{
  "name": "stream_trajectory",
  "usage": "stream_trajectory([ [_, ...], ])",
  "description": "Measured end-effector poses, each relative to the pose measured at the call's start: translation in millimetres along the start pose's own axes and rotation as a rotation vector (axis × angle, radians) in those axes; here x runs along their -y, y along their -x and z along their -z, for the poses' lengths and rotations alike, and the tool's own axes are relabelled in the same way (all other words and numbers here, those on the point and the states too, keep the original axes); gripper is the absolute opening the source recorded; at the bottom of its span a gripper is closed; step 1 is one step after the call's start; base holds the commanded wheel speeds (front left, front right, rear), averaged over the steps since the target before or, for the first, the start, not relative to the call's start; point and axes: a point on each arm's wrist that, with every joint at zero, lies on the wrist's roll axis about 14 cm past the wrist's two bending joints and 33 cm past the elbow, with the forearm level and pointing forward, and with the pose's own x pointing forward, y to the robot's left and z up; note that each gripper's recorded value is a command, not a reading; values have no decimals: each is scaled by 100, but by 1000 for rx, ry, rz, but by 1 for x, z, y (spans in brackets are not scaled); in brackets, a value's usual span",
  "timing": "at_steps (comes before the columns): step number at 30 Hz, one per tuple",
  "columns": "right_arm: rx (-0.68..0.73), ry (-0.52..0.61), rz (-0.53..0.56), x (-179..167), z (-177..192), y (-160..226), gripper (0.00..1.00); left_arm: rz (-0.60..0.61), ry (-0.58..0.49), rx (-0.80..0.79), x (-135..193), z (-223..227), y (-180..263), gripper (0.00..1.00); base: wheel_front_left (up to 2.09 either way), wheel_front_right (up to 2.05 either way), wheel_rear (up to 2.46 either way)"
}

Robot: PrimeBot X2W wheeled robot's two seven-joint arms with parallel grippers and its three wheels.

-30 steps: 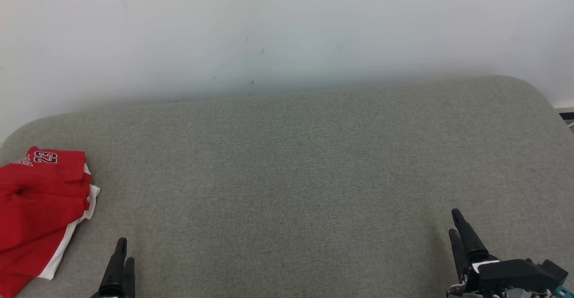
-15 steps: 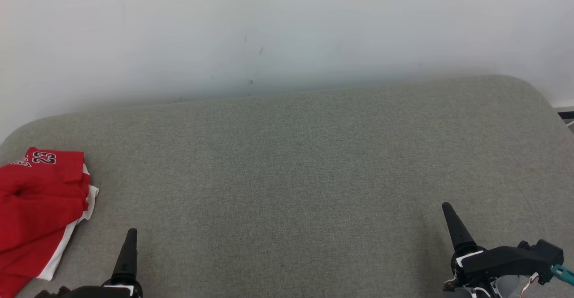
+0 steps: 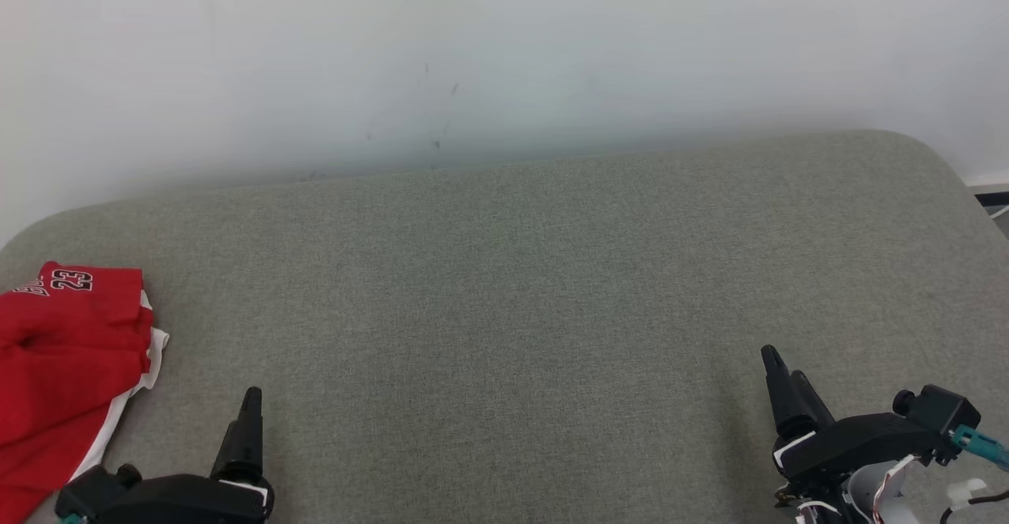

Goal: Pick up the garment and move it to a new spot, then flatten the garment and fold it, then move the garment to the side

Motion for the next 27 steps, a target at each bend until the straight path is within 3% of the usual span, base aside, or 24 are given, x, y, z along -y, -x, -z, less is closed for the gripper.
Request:
stream_trajectory([
  [27,65,496,-44,-15,-5,-7,100,48,-508,21,14,1,-7,100,0,0,0],
])
